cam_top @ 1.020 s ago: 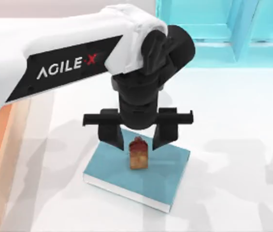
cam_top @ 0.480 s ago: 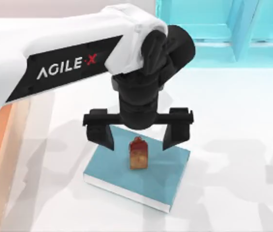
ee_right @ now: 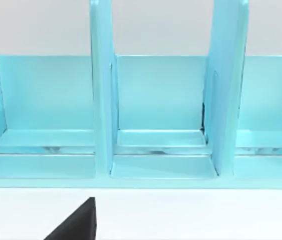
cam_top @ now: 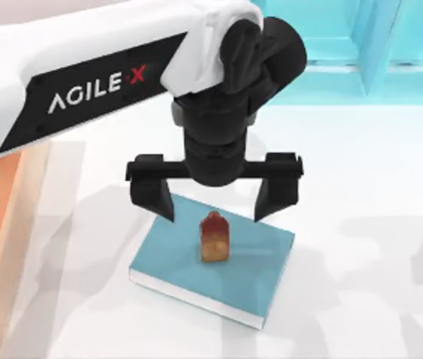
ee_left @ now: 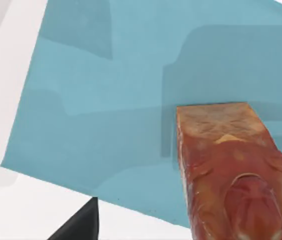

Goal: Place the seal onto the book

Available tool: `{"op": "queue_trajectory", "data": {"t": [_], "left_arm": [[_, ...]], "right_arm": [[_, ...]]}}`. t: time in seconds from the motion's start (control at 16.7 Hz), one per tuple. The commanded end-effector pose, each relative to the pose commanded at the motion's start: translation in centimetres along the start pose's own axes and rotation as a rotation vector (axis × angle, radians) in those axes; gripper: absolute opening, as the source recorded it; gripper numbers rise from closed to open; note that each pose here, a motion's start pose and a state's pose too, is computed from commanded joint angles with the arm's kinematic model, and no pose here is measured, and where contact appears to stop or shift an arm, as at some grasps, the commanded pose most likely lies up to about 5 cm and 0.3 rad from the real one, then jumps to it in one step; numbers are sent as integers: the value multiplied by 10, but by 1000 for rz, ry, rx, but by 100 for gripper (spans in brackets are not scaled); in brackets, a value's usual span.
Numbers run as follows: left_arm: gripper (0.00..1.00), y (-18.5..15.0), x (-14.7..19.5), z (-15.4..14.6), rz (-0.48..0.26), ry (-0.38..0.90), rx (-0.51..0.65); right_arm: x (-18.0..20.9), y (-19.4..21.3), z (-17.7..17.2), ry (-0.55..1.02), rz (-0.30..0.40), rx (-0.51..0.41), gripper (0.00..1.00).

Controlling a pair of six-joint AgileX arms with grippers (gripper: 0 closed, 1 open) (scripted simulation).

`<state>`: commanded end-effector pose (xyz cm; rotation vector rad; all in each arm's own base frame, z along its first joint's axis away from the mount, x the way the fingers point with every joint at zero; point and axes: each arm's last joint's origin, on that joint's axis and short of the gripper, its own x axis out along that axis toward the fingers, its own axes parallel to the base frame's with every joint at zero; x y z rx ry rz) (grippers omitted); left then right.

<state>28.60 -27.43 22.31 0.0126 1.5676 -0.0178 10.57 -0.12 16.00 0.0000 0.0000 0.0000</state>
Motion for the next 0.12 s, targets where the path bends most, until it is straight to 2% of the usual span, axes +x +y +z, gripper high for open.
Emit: {"op": "queue_trajectory", "data": {"t": [0.12], "left_arm": [[100, 0, -5, 0, -1, -1, 0]], "right_arm": [[0, 0, 0, 0, 0, 0, 100]]}}
